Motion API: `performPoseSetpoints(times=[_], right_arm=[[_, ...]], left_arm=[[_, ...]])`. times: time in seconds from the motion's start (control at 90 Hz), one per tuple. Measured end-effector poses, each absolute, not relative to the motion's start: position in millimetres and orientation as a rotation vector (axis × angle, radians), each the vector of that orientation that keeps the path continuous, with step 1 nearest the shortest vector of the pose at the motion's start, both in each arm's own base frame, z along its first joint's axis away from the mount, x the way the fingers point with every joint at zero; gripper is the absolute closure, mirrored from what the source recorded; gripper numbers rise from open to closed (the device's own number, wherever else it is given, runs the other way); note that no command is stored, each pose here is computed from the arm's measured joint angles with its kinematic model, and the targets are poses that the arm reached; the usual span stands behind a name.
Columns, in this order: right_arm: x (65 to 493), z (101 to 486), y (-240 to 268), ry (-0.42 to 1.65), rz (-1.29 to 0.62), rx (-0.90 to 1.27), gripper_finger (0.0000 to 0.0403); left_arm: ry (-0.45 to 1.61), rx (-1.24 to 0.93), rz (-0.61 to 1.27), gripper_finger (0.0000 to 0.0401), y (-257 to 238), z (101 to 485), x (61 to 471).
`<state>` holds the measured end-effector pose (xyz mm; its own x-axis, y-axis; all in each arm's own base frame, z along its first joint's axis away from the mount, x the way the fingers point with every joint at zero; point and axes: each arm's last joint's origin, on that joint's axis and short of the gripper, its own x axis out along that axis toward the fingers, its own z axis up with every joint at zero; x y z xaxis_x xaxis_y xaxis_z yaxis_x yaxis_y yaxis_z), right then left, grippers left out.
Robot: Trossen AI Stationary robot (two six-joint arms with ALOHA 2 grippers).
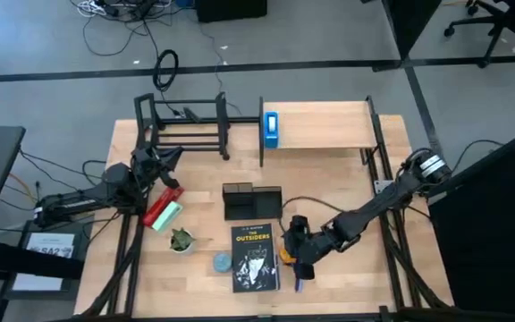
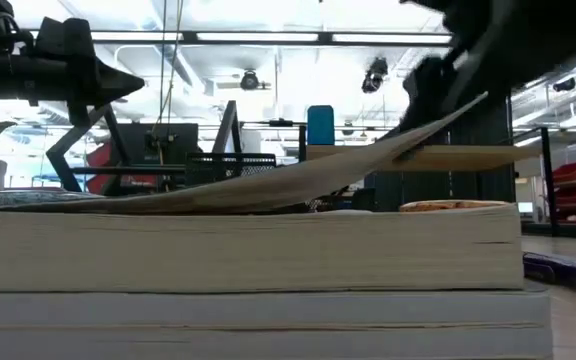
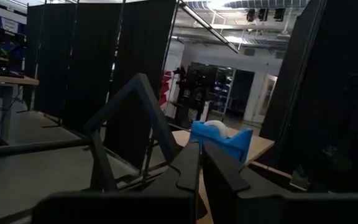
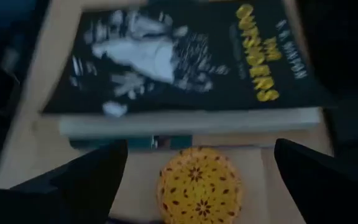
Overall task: Stock shelves
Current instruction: Put the yellow scented candle on the shelf
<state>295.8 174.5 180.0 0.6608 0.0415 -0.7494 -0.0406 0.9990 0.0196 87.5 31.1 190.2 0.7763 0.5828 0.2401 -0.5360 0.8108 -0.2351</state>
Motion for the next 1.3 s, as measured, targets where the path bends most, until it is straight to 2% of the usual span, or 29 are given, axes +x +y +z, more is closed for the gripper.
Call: performPoseSetpoints(times=[0.2, 0.544, 0.667, 0.844, 0.933, 1.067, 1.189, 1.3], right_arm=[[295, 162, 178, 0.887, -0.030, -0.045, 0.0028], [298, 138, 181, 0.949, -0.048, -0.029, 0.0032], [297, 135, 181, 0.964, -0.083, 0.018, 0.0061], [300, 135, 173, 0.969, -0.187, 0.165, 0.0146], [303, 136, 168, 0.972, -0.224, 0.263, 0.0147], [307, 153, 163, 0.995, -0.228, 0.305, 0.0147], [303, 194, 151, 1.001, -0.257, 0.304, 0.0147], [289, 237, 129, 1.007, -0.369, 0.264, 0.0147]], left_arm=[[-0.310, -0.157, 0.608, 0.0401, 31, 190, 87], [-0.311, -0.157, 0.608, 0.0401, 31, 190, 87], [-0.310, -0.157, 0.608, 0.0401, 31, 190, 87], [-0.311, -0.157, 0.608, 0.0401, 31, 190, 87], [-0.310, -0.157, 0.608, 0.0401, 31, 190, 87], [-0.309, -0.157, 0.608, 0.0401, 31, 190, 88], [-0.310, -0.157, 0.608, 0.0401, 31, 190, 87], [-0.311, -0.157, 0.608, 0.0401, 31, 190, 87]])
